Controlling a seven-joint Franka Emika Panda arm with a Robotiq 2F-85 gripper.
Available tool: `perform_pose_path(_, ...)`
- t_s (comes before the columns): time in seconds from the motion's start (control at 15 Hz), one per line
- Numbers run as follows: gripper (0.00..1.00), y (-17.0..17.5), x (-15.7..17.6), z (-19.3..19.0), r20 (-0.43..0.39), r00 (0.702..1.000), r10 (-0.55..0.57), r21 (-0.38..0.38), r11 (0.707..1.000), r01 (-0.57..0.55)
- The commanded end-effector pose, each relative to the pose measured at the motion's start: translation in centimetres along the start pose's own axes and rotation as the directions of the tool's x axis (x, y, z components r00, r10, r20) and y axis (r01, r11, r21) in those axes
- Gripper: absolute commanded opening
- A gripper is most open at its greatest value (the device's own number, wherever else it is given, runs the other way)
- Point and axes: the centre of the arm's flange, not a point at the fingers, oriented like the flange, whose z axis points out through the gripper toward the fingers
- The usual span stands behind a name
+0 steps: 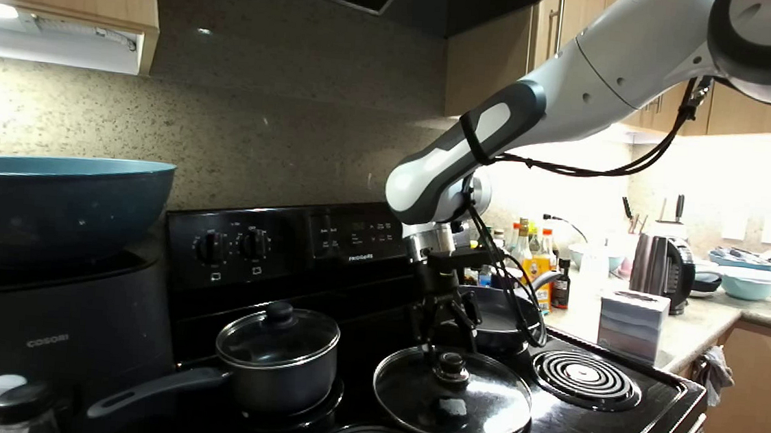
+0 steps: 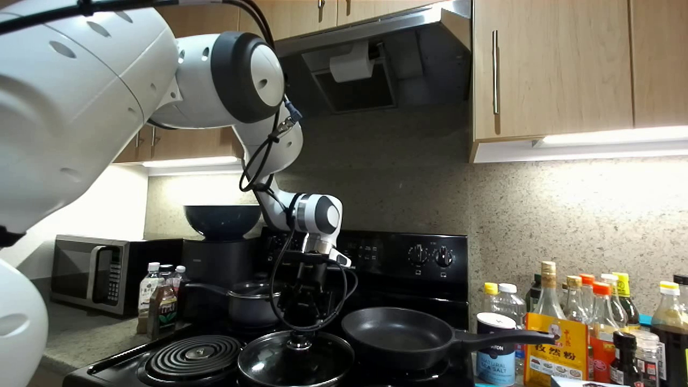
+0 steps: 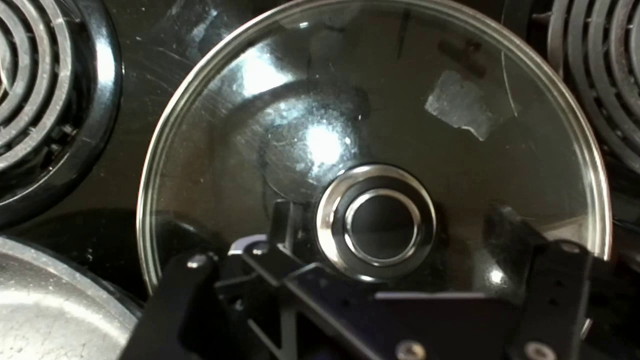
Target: Cover the pan with the clear lid
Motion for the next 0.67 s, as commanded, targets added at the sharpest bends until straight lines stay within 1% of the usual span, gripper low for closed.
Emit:
perform_pose_path(0.0, 1.00, 0.12, -0.34, 0.14, 0.020, 1.000, -0.010, 0.008, 1.000, 0.010)
perform_pose_path(0.4, 1.00, 0.19, -0.12, 0.49, 0.026, 1.000, -0.007, 0.009, 1.000, 0.007)
perform_pose_path(0.47, 0.81, 0.19, -0.12, 0.50, 0.026, 1.000, -0.008, 0.009, 1.000, 0.008)
perform_pose_path(0.53, 0.73, 0.20, -0.12, 0.50, 0.026, 1.000, -0.009, 0.010, 1.000, 0.009)
perform_pose_path(0.6, 0.67, 0.21, -0.11, 0.50, 0.026, 1.000, -0.009, 0.011, 1.000, 0.009)
